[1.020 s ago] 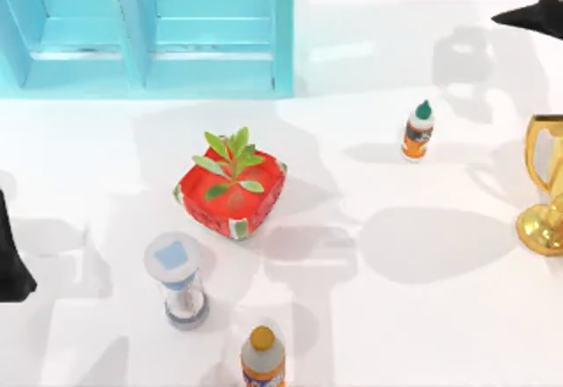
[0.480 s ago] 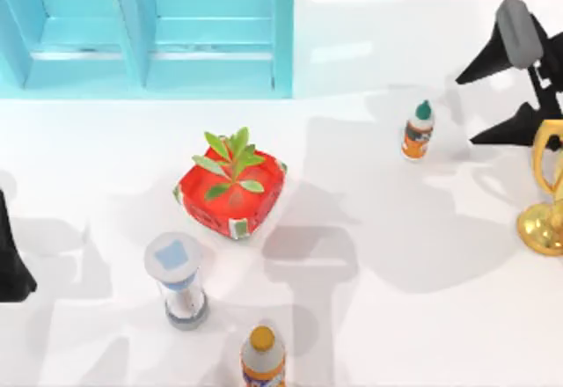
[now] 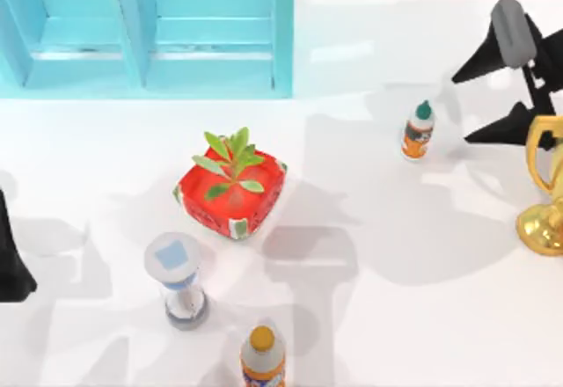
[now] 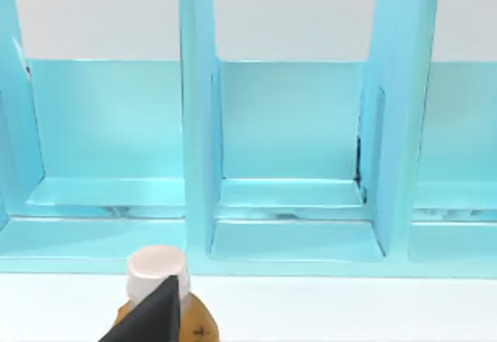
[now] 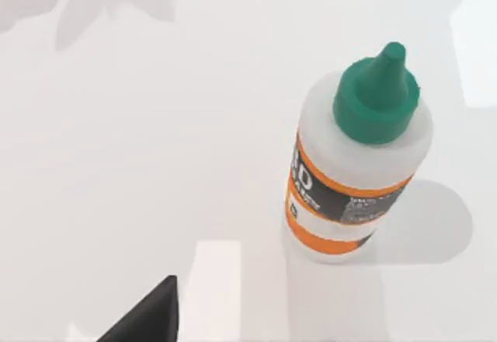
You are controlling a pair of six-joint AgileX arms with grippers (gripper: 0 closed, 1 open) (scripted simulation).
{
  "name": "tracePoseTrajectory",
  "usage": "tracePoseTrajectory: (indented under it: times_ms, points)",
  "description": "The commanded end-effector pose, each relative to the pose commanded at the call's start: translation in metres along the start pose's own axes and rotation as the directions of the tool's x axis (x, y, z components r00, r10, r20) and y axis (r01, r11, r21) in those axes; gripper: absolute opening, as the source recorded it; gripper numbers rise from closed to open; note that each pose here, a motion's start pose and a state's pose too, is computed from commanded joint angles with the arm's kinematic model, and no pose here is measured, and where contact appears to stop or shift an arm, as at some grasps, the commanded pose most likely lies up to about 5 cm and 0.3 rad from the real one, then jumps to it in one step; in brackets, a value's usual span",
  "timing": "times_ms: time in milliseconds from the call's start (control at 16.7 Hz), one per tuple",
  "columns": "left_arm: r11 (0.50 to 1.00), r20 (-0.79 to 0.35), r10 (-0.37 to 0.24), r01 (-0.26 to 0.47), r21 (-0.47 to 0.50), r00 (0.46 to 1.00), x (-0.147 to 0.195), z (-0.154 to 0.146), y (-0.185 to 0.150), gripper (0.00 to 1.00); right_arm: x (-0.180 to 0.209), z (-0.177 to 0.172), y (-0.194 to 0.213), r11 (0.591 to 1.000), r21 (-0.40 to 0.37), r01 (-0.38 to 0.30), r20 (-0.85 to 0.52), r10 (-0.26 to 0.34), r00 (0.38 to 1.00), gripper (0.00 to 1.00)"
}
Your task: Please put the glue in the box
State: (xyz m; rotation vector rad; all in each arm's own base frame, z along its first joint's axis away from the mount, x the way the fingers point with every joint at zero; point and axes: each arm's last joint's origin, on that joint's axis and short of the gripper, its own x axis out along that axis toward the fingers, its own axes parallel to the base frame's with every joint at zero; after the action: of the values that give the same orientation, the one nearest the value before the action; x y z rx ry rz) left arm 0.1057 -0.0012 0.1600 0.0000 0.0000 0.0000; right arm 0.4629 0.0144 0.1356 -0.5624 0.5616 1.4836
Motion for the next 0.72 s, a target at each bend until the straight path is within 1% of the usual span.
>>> tracePoseTrajectory:
  times_ms: [480, 720]
  points:
    - [1.0, 0.0, 0.0, 0.0, 0.0, 1.0, 0.0, 0.0, 0.0, 1.0, 0.077, -0.001, -0.001, 1.0, 0.001, -0.006, 0.0, 0.006, 1.0, 1.0]
    - [1.0, 0.0, 0.0, 0.0, 0.0, 1.0, 0.0, 0.0, 0.0, 1.0, 0.09, -0.001, 0.003, 1.0, 0.001, -0.004, 0.0, 0.004, 1.0, 1.0]
